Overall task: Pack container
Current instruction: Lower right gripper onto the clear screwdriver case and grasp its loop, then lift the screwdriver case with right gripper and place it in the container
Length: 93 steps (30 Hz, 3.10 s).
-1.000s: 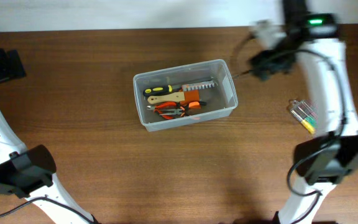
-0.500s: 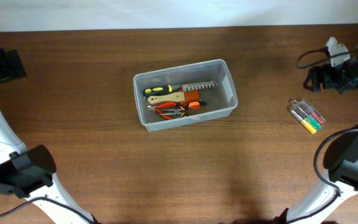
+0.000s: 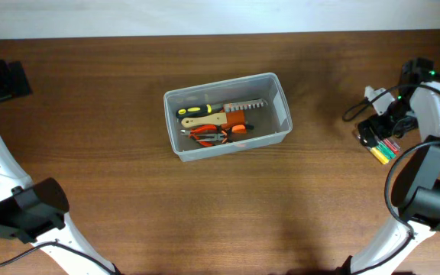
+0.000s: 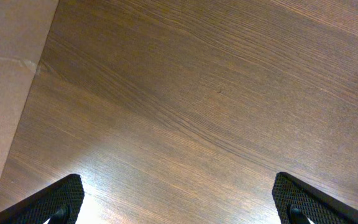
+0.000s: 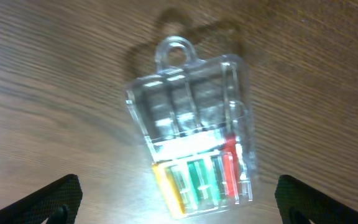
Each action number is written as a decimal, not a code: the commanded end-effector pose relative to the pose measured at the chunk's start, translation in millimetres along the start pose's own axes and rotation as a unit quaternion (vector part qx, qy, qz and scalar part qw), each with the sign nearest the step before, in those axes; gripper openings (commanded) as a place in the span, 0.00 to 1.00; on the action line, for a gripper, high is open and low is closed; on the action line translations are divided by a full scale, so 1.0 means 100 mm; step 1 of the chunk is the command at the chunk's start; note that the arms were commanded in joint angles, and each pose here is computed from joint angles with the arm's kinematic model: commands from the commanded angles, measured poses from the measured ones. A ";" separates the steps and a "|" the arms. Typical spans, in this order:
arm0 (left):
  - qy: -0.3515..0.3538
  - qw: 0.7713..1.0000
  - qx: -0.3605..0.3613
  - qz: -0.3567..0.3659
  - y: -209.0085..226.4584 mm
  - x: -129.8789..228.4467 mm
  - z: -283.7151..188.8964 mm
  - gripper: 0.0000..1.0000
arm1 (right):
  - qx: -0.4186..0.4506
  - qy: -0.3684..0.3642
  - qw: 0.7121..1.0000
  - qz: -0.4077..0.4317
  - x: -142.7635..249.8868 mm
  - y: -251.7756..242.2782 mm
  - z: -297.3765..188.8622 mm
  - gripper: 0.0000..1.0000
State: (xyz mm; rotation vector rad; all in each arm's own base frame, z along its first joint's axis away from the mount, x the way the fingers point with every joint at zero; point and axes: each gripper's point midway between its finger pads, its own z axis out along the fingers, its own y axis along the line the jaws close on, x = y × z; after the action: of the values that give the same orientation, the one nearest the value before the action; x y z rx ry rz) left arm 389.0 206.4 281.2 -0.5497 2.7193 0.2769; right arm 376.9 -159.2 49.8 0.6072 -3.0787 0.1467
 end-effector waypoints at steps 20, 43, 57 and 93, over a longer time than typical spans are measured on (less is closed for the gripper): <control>0.003 1.000 0.003 -0.007 0.00 -0.01 0.04 0.99 | -0.024 0.024 0.999 -0.010 0.07 0.10 0.60 0.76; 0.003 1.000 0.003 -0.007 0.00 -0.01 0.04 0.99 | -0.037 -0.022 0.975 0.217 -0.20 0.09 0.28 0.30; 0.003 1.000 0.003 -0.007 0.00 -0.01 0.04 0.99 | -0.068 -0.231 0.967 0.082 -1.61 1.60 -1.99 0.04; 0.003 1.000 0.003 -0.007 0.00 -0.01 0.04 0.99 | -0.041 -0.195 0.929 -0.312 -2.09 3.19 -1.44 0.99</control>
State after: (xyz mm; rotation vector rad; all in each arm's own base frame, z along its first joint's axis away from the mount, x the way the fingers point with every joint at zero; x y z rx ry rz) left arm 389.0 206.4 281.2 -0.5502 2.7192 0.2768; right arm 438.1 234.3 94.9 1.9443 -2.7265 -0.1072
